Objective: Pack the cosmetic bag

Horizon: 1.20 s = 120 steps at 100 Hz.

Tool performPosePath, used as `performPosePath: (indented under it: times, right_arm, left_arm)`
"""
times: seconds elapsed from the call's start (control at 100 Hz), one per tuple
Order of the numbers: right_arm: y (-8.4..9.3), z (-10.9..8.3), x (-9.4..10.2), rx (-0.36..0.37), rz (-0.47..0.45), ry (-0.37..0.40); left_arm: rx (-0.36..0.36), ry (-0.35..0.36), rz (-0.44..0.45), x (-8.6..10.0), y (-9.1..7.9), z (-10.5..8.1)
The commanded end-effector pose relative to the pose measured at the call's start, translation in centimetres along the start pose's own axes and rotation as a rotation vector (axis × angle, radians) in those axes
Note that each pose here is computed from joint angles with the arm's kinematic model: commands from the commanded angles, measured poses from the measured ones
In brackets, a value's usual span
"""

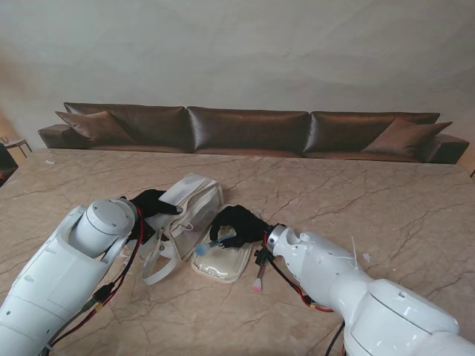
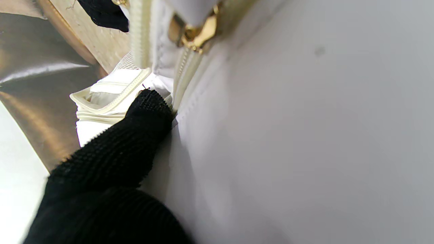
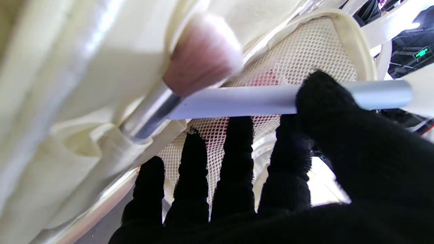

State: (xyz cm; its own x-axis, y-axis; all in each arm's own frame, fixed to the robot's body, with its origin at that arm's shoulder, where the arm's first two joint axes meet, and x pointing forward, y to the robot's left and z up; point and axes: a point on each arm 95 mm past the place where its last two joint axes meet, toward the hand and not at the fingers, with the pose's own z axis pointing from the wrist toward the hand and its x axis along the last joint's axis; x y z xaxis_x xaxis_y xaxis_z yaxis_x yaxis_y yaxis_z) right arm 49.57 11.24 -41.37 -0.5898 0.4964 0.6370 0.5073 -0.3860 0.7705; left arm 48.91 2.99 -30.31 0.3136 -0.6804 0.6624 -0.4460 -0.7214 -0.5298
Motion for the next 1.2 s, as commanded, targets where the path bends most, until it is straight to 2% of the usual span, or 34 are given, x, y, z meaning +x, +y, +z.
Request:
performPosePath:
  times: [0.0,0.15,0.27,0.53,1.19]
  right_arm:
    - [-0.6,0.1,0.3,-0.001,0.015,0.012]
    - [-0.9,0.0,0.4,0.002,0.025,0.014]
    - [-1.5,-0.2,0.2,0.008,0.071,-0.001]
    - [-1.7,-0.6,-0.2,0.001,0.077,-0.025]
    - [-0.4,-1.2,-1.3,0.033,-0.110,-0.059]
  left_arm:
    - [0.000,0.016,-0.006,0.5,-0.1,-0.1]
    - [0.002,0.013,-0.007,0.5,-0.1,-0.1]
    - [-0.002,0.011,-0.010,0.4,0.0,-0.1]
    - [-0.004,0.009,-0.008,0.3,0.0,-0.2]
    - [-0.006,0.013,-0.002,0.2,0.0,-0.2]
